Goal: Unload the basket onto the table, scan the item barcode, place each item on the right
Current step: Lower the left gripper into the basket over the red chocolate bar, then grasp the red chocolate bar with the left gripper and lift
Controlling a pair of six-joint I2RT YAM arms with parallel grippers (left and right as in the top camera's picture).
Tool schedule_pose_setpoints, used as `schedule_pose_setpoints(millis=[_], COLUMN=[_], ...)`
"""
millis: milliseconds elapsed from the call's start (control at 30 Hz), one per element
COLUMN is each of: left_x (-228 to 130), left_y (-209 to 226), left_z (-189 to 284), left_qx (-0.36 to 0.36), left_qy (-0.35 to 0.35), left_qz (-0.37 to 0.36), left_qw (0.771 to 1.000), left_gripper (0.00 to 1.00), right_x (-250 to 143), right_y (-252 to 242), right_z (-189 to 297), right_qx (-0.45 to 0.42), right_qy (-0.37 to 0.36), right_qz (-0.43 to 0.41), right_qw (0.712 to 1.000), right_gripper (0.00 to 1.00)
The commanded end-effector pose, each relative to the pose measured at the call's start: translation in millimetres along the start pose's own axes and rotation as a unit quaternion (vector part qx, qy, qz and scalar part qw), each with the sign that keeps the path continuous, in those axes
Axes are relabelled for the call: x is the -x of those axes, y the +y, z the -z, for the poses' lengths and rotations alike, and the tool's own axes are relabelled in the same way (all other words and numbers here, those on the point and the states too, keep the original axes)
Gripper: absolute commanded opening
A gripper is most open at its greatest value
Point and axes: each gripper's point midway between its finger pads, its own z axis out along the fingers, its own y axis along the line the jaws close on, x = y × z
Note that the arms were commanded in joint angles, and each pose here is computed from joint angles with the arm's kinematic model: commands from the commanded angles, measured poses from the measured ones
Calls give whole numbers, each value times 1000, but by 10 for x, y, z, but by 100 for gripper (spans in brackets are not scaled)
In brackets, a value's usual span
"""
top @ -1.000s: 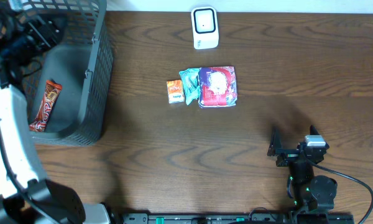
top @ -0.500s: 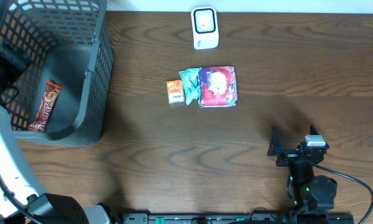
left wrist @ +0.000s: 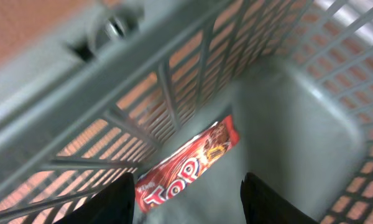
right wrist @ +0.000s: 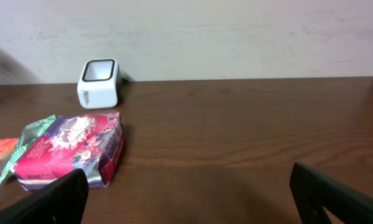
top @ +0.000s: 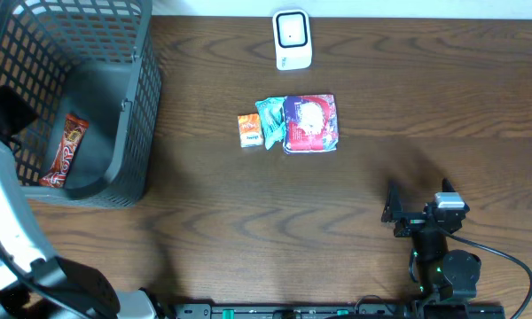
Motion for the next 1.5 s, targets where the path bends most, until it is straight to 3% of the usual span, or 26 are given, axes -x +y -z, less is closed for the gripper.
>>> schedule_pose_setpoints(millis=[0,200,267,400,733,933,1467], left_x=[-212,-385,-436,-530,-799,-750,-892], left_y=[84,114,237,352,92,200,273], left_z=[-240,-456,-512,-585,-846,-802,-834], left_qx=[19,27,67,108,107,181,206], left_qy=[43,79,87,104,152,130,146], left_qz=[-9,-9,15,19,-19,-30,-44], left_qw=[999,996,994,988,982,974,967], left_gripper=[55,46,42,42,42,42,42], right_x=[-15,-15,-15,-15,-15,-14,-15], right_y=[-14,-14,-14,-14,-14,-14,-14], right_z=[-1,-1,-1,-1,-1,-1,-1], right_qx=[-3,-3,-3,-3,-3,-3,-3], right_qy=[1,1,1,1,1,1,1], right_qz=[7,7,7,7,7,7,7], right_qw=[1000,1000,1000,1000,1000,1000,1000], right_gripper=[99,99,99,99,99,99,99])
